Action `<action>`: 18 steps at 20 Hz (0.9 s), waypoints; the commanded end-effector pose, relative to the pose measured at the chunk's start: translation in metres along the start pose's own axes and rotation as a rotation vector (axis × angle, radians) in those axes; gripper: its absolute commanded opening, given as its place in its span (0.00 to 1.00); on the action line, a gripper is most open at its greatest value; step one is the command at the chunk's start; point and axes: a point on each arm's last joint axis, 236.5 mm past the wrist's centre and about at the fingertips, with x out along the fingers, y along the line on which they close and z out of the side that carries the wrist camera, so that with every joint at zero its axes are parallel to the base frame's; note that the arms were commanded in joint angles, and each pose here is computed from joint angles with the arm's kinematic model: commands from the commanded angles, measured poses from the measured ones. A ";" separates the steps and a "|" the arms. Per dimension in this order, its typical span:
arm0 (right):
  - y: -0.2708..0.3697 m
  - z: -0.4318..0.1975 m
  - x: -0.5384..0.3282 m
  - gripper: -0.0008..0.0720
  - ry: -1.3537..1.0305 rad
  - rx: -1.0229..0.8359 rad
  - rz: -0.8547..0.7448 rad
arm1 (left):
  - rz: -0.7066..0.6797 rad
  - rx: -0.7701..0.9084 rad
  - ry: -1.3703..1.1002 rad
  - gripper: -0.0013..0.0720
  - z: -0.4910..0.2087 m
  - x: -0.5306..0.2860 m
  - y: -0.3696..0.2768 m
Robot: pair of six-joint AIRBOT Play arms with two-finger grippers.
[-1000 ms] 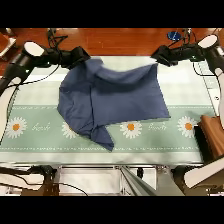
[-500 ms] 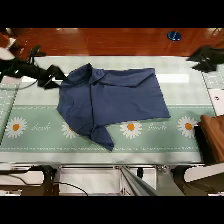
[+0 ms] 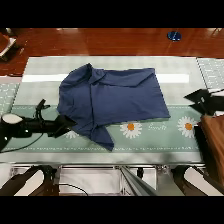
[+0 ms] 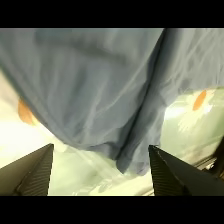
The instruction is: Fold the shirts.
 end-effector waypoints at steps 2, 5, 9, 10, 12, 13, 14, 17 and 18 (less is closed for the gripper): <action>-0.014 -0.046 0.016 0.87 0.030 0.047 0.013 | -0.027 -0.046 -0.042 0.97 -0.014 0.025 0.009; -0.012 -0.047 0.017 0.87 0.033 0.047 0.025 | -0.025 -0.088 -0.120 0.97 0.005 0.037 0.007; -0.016 -0.050 0.017 0.87 0.047 0.038 0.006 | 0.011 -0.074 -0.135 0.24 0.015 0.053 0.005; -0.025 -0.053 0.017 0.87 0.060 0.028 -0.030 | 0.004 -0.031 -0.120 0.05 0.016 0.055 -0.001; -0.043 -0.067 0.019 0.87 0.127 0.057 -0.093 | -0.018 0.009 -0.114 0.05 0.022 0.052 -0.013; -0.045 -0.076 0.022 0.87 0.173 0.082 -0.089 | -0.029 0.019 -0.116 0.05 0.025 0.051 -0.019; -0.045 -0.081 0.027 0.87 0.205 0.110 -0.075 | -0.036 0.028 -0.120 0.05 0.028 0.049 -0.023; -0.047 -0.087 0.050 0.87 0.275 0.135 -0.060 | -0.049 0.040 -0.118 0.05 0.031 0.047 -0.030; -0.043 -0.086 0.058 0.87 0.294 0.129 -0.044 | -0.050 0.041 -0.115 0.05 0.030 0.047 -0.030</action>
